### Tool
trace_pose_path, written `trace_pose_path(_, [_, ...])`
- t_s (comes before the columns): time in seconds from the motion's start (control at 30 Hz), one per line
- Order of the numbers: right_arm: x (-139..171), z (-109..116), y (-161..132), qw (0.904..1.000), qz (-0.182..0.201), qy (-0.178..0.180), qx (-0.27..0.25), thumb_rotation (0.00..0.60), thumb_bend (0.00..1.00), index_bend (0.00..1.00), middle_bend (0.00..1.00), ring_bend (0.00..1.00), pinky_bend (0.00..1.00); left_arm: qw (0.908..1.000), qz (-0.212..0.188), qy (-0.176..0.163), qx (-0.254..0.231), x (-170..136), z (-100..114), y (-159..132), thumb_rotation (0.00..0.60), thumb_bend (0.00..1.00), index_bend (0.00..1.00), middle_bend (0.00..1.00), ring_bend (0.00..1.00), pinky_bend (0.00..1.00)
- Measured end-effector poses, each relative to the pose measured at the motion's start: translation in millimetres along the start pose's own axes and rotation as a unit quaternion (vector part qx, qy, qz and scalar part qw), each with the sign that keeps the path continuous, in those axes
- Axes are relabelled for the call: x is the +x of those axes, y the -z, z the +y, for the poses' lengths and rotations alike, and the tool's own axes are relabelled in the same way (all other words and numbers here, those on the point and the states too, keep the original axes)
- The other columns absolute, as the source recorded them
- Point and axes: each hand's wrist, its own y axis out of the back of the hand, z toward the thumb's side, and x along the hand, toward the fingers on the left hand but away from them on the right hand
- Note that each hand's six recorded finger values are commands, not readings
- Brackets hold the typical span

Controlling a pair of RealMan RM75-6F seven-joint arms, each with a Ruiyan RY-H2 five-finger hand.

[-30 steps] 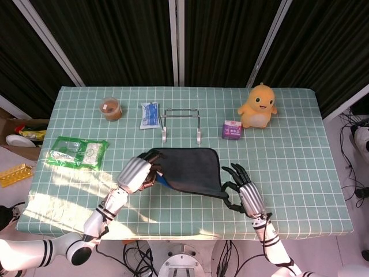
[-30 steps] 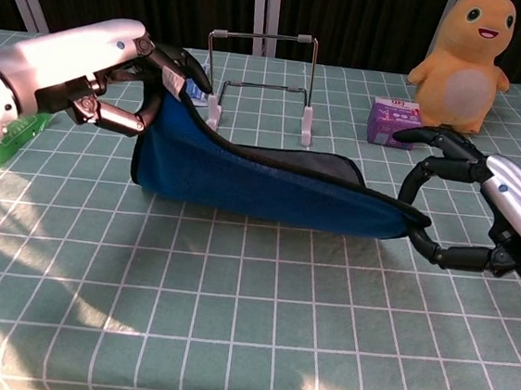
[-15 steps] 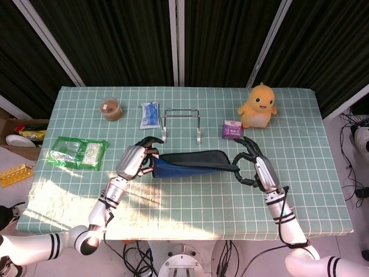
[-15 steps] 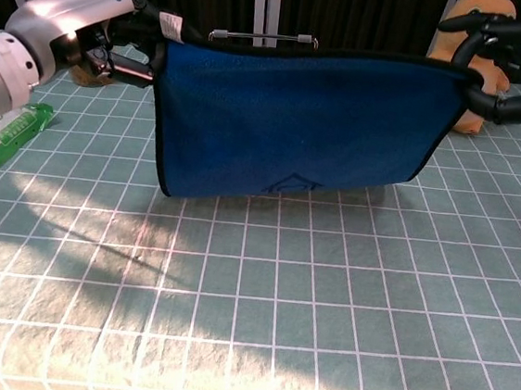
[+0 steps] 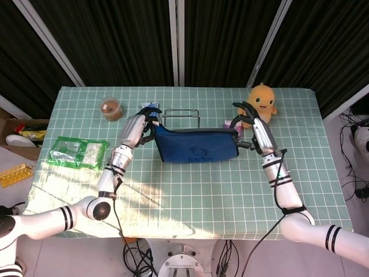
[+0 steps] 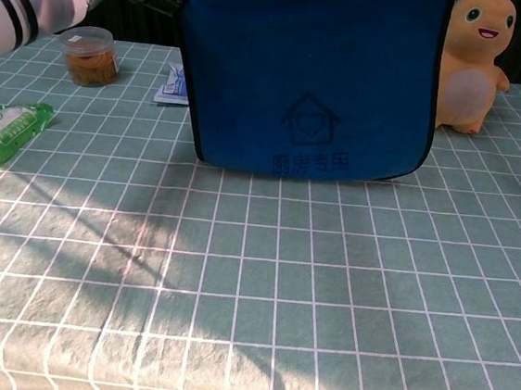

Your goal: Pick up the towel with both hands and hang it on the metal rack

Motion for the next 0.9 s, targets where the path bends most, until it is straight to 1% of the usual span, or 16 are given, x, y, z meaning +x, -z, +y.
trace_pose_path(0.2, [-41,-6,-3,0.9998,-0.016,-0.014,0.003,0.600,0.55,1.00,0.16,0.00,0.00,0.9993,0.029,-0.019,0.013,26,24,10,0.600,0.63,0.80,0.25,0.17,0.30])
trace_pose_path(0.4, [-76,-14,-4,0.9995,-0.028,-0.015,0.005,0.600,0.55,1.00,0.16,0.00,0.00,0.9974,0.063,-0.032,0.015,40,42,26,0.600,0.63,0.80,0.25,0.17,0.30])
trace_pose_path(0.6, [-110,-14,-9,0.9992,-0.040,-0.001,0.003,0.600,0.55,1.00,0.16,0.00,0.00,0.9962,0.079,-0.034,0.015,51,50,32,0.600,0.63,0.80,0.25,0.17,0.30])
trace_pose_path(0.73, [-127,-15,-16,0.9990,-0.043,0.007,0.003,0.600,0.55,1.00,0.16,0.00,0.00,0.9956,0.084,-0.038,0.016,59,54,32,0.600,0.63,0.80,0.26,0.17,0.30])
trace_pose_path(0.9, [-143,-17,-18,0.9985,-0.052,0.020,0.003,0.600,0.55,1.00,0.16,0.00,0.00,0.9939,0.102,-0.042,0.009,72,60,37,0.600,0.63,0.81,0.27,0.18,0.30])
